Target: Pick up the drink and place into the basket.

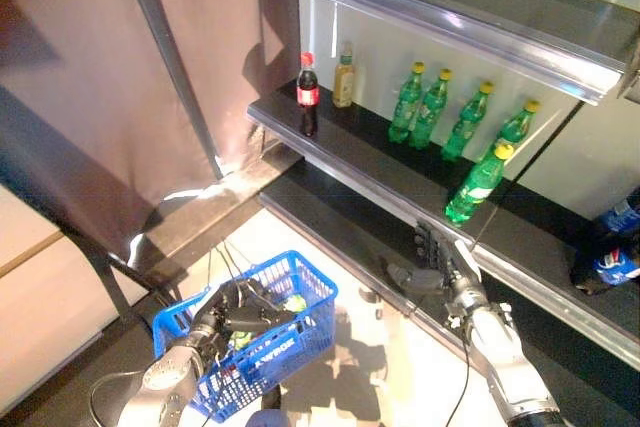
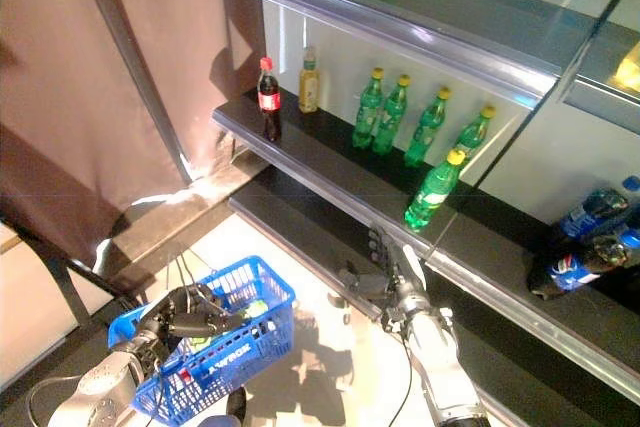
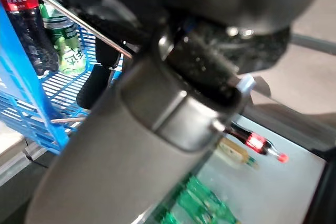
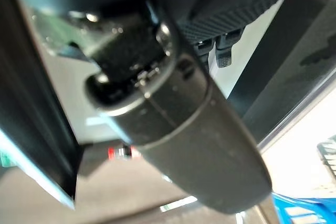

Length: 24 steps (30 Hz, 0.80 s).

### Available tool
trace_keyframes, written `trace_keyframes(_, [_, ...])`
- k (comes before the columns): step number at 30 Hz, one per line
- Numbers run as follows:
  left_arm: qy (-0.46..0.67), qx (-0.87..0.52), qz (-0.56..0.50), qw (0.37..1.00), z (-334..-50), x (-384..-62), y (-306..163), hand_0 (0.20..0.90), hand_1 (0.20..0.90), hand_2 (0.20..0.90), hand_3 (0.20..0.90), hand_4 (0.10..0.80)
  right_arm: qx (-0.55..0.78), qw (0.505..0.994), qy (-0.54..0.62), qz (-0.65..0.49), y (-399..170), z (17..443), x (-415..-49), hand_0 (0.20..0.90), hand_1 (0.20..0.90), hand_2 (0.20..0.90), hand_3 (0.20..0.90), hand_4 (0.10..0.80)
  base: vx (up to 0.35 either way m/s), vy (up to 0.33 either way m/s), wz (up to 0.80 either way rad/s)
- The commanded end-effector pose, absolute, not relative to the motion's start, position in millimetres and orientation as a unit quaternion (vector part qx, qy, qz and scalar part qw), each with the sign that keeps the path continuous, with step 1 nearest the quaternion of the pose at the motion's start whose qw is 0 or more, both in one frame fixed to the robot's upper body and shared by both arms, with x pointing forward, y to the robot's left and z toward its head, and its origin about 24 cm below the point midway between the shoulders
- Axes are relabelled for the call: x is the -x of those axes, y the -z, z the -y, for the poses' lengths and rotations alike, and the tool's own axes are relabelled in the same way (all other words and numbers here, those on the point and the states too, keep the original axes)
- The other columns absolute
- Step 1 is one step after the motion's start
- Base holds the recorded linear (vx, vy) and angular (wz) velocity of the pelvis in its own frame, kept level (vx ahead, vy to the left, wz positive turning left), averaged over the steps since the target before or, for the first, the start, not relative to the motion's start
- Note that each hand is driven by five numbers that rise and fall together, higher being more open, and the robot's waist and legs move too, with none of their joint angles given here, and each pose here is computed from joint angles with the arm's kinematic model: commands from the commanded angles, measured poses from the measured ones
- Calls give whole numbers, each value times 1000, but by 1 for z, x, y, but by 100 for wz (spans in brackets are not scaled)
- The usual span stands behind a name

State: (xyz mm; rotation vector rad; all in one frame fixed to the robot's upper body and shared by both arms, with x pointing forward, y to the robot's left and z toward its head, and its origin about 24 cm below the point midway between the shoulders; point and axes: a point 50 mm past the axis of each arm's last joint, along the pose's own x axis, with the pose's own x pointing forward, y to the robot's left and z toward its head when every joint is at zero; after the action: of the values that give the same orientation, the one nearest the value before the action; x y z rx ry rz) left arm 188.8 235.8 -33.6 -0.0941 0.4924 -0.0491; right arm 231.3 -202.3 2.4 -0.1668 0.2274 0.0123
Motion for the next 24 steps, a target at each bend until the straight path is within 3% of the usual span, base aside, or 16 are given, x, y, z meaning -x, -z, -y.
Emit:
trace_keyframes(1, [15, 25, 123, 992, -244, -247, -83, 300, 300, 300, 200, 100, 60, 997, 42, 4, -35, 223, -242, 900, 900, 900, 900, 800, -8, -2, -22])
trace_keyframes(16, [-97, -74, -64, 990, -287, -214, 5, 300, 300, 300, 200, 100, -18, 977, 169, -127, 34, 261, -197, 900, 900, 900, 900, 800, -18, -3, -20])
trace_keyframes(24, [-120, -121, -178, 969, -291, -190, 55, 300, 300, 300, 200, 100, -32, 945, 242, -220, 73, 284, -169, 900, 900, 900, 900, 800, -14, -5, -23])
